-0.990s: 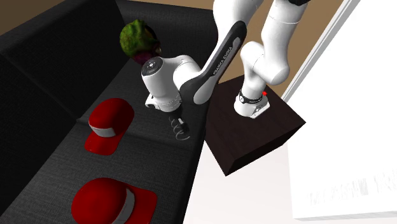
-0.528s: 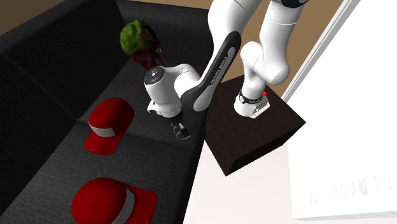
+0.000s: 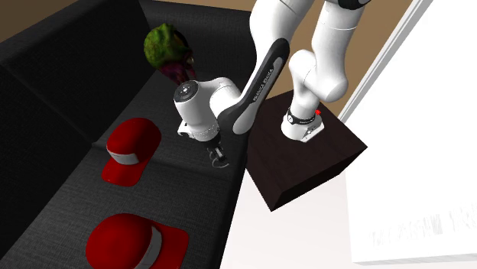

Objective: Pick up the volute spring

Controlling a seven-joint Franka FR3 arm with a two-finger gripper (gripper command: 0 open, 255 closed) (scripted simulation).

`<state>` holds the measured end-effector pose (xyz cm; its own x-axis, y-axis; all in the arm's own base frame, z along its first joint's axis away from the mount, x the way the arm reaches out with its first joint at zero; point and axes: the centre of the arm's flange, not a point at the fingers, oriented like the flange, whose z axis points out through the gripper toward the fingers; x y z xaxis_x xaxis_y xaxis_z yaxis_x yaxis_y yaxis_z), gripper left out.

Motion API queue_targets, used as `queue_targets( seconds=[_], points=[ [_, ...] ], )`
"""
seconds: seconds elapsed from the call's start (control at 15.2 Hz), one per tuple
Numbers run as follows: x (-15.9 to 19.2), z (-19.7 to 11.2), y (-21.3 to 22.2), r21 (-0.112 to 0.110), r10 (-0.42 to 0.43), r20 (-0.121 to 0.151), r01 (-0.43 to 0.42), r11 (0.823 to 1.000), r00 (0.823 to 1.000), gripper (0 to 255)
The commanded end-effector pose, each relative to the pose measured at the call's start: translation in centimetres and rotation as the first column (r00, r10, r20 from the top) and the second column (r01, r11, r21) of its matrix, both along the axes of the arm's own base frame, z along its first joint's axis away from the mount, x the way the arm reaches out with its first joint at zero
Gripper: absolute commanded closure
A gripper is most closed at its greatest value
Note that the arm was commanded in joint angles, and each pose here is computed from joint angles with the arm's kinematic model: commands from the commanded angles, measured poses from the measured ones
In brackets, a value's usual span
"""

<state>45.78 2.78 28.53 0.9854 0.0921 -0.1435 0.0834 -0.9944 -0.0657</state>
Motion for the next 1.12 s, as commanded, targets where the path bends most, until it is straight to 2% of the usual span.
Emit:
queue_targets(
  seconds=[0.0,1.06],
  points=[
    [0.0,0.0,0.0,0.0,0.0,-0.001,0.0,1.0,1.0,255],
    [0.1,7.8,0.0,0.0,0.0,-0.001,0.0,1.0,1.0,255]
  ],
)
